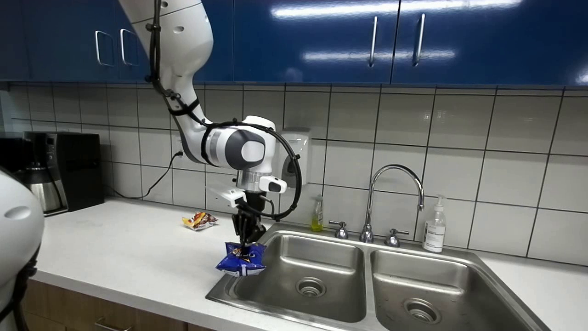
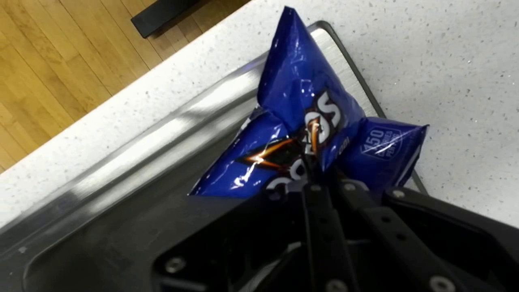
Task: Put the blue packet in the sink on the left.
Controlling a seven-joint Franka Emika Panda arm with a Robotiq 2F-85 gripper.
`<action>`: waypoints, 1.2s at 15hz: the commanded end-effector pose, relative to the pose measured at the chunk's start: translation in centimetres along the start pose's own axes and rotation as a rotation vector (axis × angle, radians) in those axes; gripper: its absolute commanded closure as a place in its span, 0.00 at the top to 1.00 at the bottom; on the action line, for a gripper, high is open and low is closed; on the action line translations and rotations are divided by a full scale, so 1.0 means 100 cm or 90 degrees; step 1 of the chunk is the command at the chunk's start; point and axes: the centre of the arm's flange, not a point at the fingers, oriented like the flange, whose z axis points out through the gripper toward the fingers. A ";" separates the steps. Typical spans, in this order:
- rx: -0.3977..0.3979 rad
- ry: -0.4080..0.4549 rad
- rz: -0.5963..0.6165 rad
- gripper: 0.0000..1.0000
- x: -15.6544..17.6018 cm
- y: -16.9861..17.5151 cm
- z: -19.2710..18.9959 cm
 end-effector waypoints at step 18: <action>-0.011 0.012 0.021 0.00 0.027 -0.005 0.014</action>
